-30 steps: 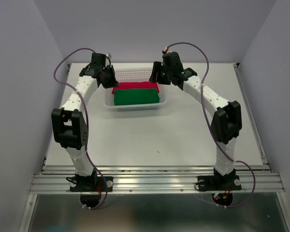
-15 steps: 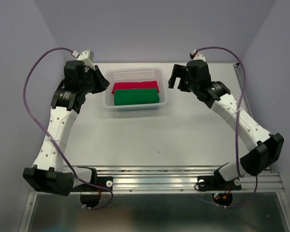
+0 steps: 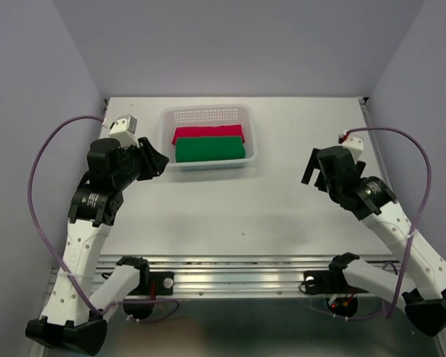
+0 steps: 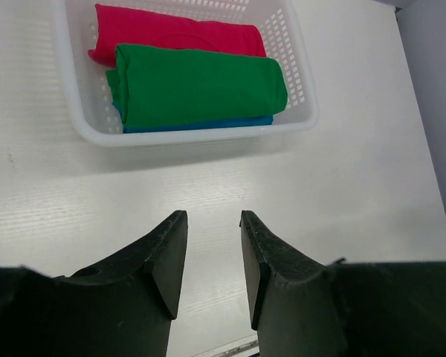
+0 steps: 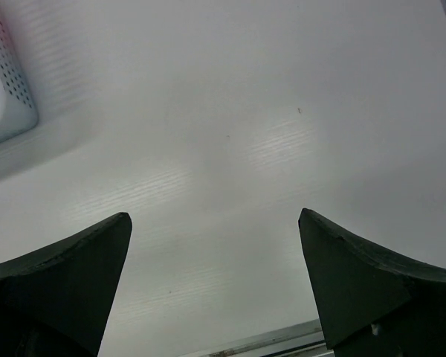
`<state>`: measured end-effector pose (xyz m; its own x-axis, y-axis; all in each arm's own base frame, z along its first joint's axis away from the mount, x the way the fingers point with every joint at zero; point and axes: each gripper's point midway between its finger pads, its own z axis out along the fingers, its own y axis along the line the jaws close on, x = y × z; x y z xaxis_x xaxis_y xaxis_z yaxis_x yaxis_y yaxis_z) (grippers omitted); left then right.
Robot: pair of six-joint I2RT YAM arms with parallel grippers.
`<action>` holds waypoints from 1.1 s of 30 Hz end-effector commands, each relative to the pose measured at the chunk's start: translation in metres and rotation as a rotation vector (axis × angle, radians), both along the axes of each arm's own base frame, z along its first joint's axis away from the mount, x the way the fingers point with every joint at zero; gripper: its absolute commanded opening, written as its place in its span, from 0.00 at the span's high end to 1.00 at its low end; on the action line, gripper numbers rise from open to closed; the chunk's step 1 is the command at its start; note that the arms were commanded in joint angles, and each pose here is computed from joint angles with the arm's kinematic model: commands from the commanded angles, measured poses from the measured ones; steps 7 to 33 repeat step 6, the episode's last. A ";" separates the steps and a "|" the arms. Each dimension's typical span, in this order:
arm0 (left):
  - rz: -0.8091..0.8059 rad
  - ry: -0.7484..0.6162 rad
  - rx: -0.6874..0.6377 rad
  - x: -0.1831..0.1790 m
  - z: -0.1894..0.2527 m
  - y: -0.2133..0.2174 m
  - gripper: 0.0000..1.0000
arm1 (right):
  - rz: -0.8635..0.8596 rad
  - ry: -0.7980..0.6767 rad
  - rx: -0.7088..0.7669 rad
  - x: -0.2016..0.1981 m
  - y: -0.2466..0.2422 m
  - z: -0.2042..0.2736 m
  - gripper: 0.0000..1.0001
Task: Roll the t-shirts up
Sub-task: Reset both arms
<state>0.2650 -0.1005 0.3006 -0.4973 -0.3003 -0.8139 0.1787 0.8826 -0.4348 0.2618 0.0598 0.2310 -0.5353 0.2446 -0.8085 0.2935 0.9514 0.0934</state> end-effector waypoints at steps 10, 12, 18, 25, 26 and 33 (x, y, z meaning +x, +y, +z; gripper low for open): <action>0.036 -0.033 -0.012 -0.012 0.000 0.006 0.54 | -0.124 -0.102 0.060 -0.036 -0.034 0.017 0.00; 0.036 -0.033 -0.012 -0.012 0.000 0.006 0.54 | -0.124 -0.102 0.060 -0.036 -0.034 0.017 0.00; 0.036 -0.033 -0.012 -0.012 0.000 0.006 0.54 | -0.124 -0.102 0.060 -0.036 -0.034 0.017 0.00; 0.036 -0.033 -0.012 -0.012 0.000 0.006 0.54 | -0.124 -0.102 0.060 -0.036 -0.034 0.017 0.00; 0.036 -0.033 -0.012 -0.012 0.000 0.006 0.54 | -0.124 -0.102 0.060 -0.036 -0.034 0.017 0.00; 0.036 -0.033 -0.012 -0.012 0.000 0.006 0.54 | -0.124 -0.102 0.060 -0.036 -0.034 0.017 0.00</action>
